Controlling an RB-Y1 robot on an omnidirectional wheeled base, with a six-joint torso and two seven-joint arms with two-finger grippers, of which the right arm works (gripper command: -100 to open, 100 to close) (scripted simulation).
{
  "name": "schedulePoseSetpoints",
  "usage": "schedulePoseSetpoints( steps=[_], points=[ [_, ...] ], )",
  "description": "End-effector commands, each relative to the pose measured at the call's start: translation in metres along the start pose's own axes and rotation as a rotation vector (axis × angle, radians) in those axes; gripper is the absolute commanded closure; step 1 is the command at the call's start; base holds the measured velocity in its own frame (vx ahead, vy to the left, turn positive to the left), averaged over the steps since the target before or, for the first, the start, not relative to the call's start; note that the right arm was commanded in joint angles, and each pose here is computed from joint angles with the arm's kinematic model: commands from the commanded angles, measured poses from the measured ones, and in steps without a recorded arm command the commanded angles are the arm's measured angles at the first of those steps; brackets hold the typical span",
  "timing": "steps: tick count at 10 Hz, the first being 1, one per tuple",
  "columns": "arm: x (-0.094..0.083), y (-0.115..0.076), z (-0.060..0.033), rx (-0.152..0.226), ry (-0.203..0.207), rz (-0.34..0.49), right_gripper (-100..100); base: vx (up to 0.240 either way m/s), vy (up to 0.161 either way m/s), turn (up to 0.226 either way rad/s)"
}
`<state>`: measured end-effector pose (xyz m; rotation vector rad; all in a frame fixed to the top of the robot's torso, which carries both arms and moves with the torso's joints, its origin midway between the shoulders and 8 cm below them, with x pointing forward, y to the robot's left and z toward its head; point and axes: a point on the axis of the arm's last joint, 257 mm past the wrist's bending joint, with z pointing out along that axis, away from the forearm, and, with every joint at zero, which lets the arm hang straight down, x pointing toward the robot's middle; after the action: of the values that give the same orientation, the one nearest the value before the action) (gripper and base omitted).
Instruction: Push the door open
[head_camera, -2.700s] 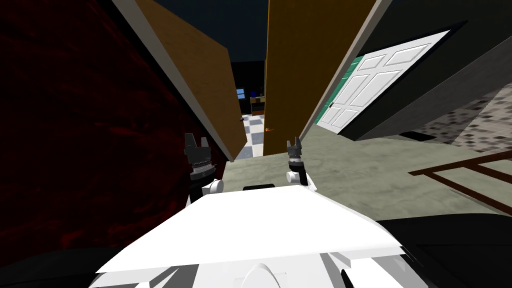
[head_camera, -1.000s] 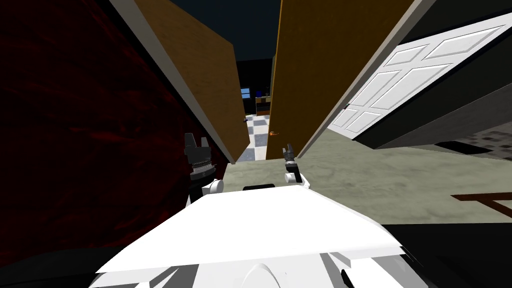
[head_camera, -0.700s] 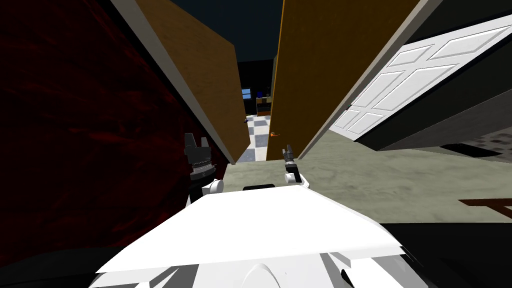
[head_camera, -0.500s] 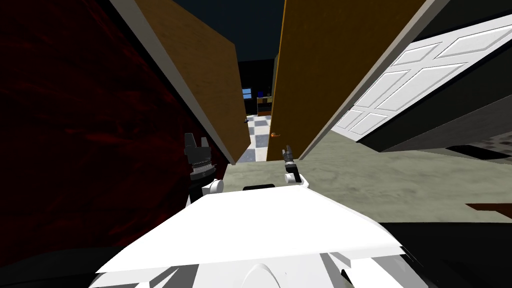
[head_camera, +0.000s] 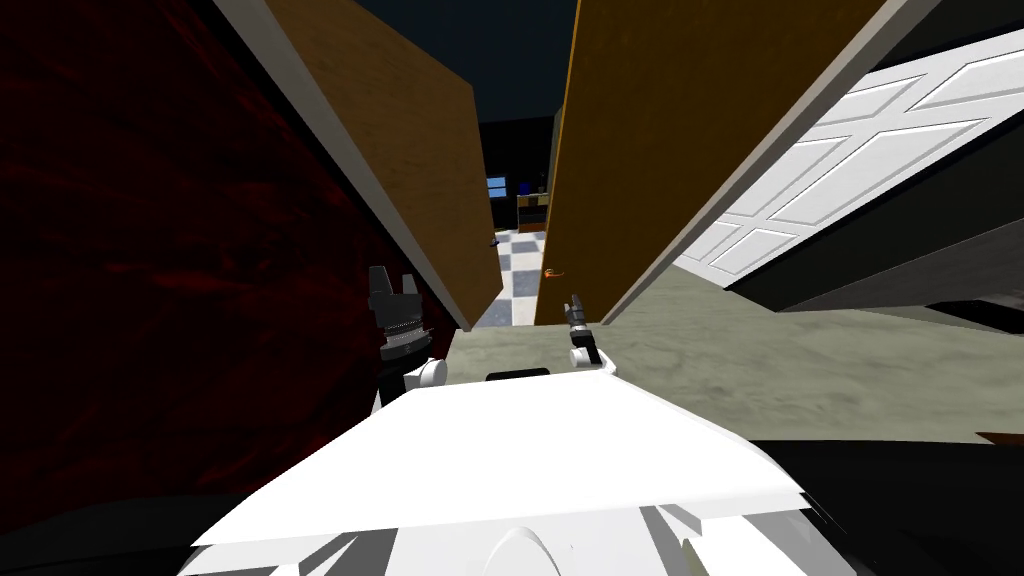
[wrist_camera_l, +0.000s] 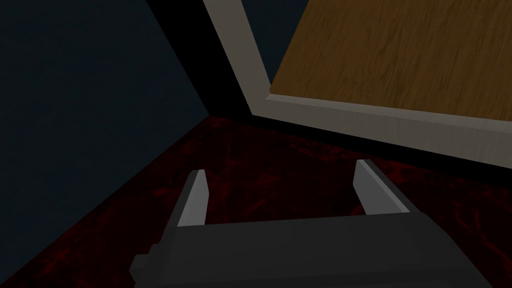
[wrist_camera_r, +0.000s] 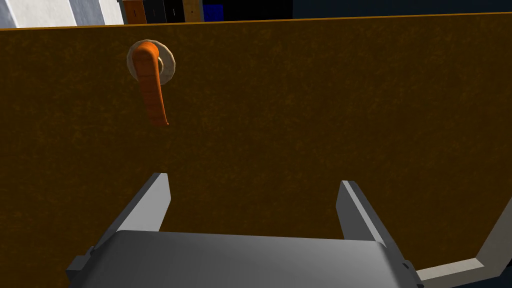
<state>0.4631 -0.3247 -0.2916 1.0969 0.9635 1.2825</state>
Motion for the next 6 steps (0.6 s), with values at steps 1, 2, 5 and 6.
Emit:
schedulePoseSetpoints(
  steps=[1,2,5,6],
  points=[
    [-0.003,-0.011,-0.0001,0.022,-0.003,-0.004,-100,0.093,-0.015,0.060],
    [-0.006,-0.019,-0.0022,0.042,-0.006,-0.007,-100,0.093,-0.020,0.037],
    [-0.014,-0.039,-0.0064,0.087,-0.014,-0.016,-100,0.100,-0.030,0.052],
    [-0.017,-0.045,-0.0078,0.100,-0.017,-0.019,-100,0.095,-0.021,0.047]
  ],
)
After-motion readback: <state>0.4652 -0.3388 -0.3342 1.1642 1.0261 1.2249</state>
